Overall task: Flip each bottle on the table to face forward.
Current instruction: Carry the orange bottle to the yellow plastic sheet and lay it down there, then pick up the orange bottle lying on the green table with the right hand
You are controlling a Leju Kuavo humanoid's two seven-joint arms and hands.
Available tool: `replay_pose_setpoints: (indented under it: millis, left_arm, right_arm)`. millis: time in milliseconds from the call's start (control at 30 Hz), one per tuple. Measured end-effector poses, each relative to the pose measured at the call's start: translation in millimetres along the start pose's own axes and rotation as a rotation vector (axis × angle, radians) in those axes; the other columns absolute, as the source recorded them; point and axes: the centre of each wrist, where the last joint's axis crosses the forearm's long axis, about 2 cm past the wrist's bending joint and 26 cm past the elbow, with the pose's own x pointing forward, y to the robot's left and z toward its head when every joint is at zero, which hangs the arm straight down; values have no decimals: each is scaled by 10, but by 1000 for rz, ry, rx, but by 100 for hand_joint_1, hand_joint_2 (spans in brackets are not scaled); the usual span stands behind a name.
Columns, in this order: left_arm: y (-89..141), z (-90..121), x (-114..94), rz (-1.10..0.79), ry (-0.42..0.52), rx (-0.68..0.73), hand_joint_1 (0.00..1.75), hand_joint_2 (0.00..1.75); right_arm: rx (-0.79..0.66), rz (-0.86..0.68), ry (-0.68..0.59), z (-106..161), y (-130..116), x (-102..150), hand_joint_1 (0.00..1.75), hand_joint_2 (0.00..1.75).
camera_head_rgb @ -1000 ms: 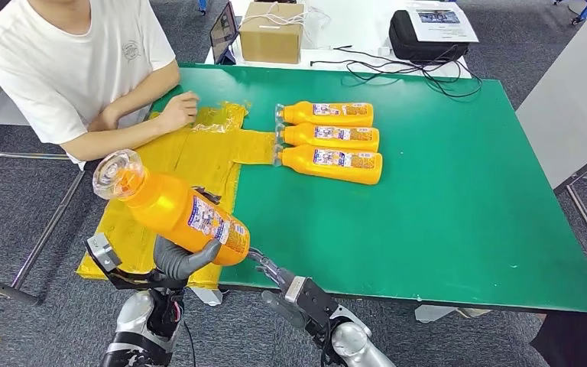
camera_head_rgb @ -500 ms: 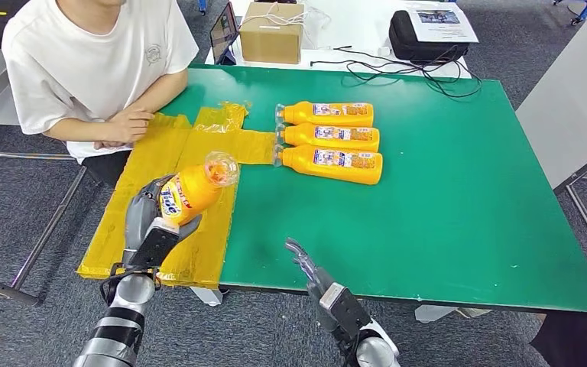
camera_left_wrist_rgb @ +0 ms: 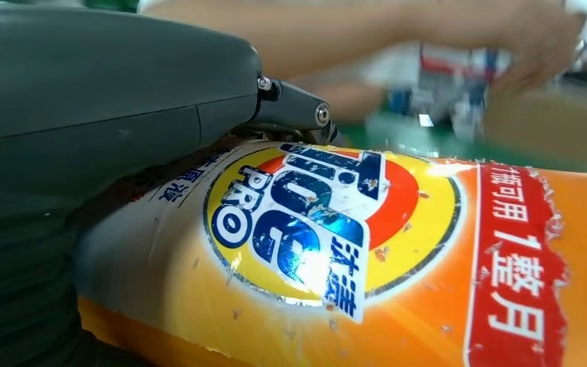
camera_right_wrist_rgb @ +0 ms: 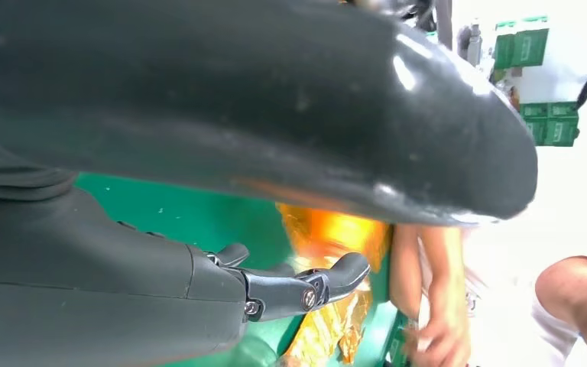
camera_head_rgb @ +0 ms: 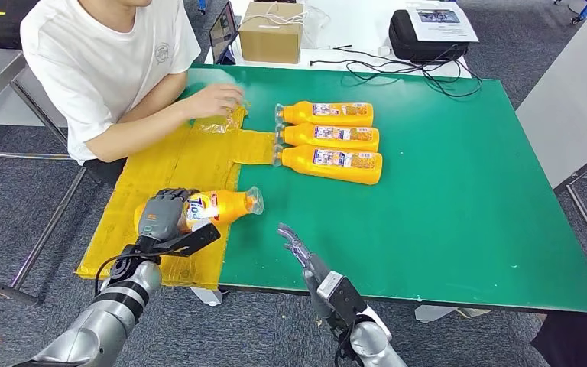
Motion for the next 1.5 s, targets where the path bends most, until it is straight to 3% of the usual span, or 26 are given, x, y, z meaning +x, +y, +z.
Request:
replay_pose_setpoints:
  millis: [67,200,333,467,733,933,1100,1267,1400,1500]
  left_arm:
    - [0,11,-60,-18,-11,-59,169,175]
    - [30,-21,-127,-14,-26,-162,6,175]
    - [82,-111,-138,-10,-5,-314,0,175]
    - [155,-216,-130,61,14,-420,0,0]
    - [283,-360,-117,262,-20,-539,0,0]
    - [323,-356,-166,458,-112,-595,0,0]
    - [253,-284,-143,616,-174,-495,0,0]
    - [133,-223,169,909,-248,-187,0,0]
    - [216,-270,415,1007,-320,-12,0,175]
    - [300,-281,525,1042,-356,88,0,175]
  right_arm:
    - [0,-4,-1,-2,0,-5,0,0]
    - [-2,-11,-1,1,2,-15,0,0]
    - [-3,-16,-1,13,6,-30,0,0]
    - [-1,-16,-2,18,10,-44,0,0]
    - [9,-12,-8,-44,-13,-50,0,0]
    - [14,-19,-12,-64,-37,-75,0,0]
    - [7,-17,-7,-47,-41,-92,0,0]
    - [-4,-13,7,-29,-24,-101,0,0]
    - [-12,-13,17,-8,31,-112,0,0]
    - [-18,21,19,10,46,-114,0,0]
